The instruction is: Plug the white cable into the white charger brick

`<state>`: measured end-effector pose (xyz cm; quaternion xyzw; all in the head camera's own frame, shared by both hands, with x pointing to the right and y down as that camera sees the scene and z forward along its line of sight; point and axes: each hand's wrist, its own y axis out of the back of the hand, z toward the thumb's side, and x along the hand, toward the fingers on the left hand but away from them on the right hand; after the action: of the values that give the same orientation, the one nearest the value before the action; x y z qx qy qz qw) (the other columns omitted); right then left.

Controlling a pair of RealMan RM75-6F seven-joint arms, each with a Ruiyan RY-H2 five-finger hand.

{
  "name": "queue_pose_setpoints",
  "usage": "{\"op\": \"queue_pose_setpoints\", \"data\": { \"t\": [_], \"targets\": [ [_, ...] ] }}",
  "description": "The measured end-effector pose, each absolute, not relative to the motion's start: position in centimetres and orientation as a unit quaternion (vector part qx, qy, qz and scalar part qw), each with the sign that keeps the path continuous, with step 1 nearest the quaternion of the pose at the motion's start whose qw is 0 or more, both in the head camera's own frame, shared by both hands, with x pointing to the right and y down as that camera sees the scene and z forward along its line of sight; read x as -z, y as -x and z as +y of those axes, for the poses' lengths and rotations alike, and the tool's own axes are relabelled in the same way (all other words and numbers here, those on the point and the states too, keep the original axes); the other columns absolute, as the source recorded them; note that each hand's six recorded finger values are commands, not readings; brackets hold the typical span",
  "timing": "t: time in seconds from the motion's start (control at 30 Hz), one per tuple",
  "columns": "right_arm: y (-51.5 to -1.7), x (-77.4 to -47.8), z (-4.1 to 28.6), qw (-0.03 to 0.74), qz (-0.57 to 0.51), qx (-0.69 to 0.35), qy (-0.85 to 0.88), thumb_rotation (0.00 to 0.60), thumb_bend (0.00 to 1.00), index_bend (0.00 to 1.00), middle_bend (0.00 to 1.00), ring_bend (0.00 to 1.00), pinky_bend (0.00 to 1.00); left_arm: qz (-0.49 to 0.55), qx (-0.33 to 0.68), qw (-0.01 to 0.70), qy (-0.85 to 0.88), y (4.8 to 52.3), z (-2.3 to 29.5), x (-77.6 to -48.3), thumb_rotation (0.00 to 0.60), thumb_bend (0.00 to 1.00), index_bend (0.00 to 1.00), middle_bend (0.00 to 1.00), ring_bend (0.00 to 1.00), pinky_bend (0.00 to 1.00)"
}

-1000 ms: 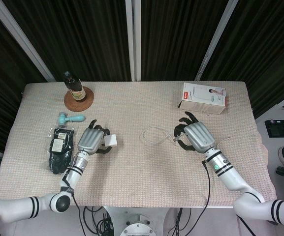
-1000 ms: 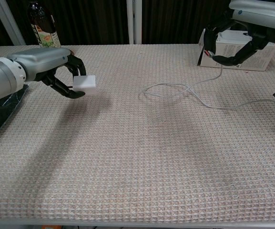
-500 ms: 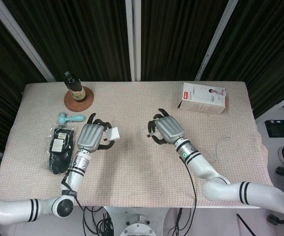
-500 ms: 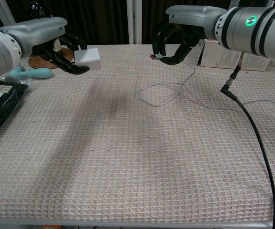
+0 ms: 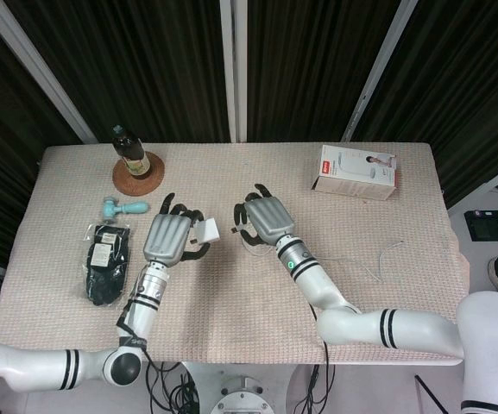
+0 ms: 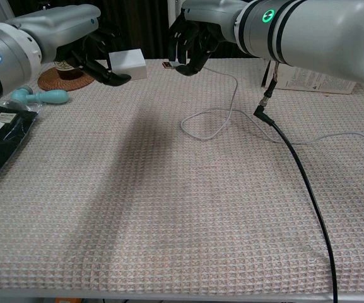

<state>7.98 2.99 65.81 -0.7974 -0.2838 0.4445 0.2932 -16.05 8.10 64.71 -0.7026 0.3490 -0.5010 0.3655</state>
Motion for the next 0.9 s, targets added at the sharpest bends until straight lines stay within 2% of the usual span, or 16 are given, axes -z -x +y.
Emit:
{"op": "queue_pose_setpoints", "data": {
  "t": [0.9],
  "targets": [
    [-6.1, -66.6, 2.6, 0.25, -0.315, -0.45, 0.798, 0.6, 0.34, 0.63, 0.48, 0.22, 0.05, 0.349, 0.509, 0.406, 0.675, 14.1, 7.9, -64.5, 0.473, 0.25, 0.46, 0.45, 0.23, 0.06]
  ]
}}
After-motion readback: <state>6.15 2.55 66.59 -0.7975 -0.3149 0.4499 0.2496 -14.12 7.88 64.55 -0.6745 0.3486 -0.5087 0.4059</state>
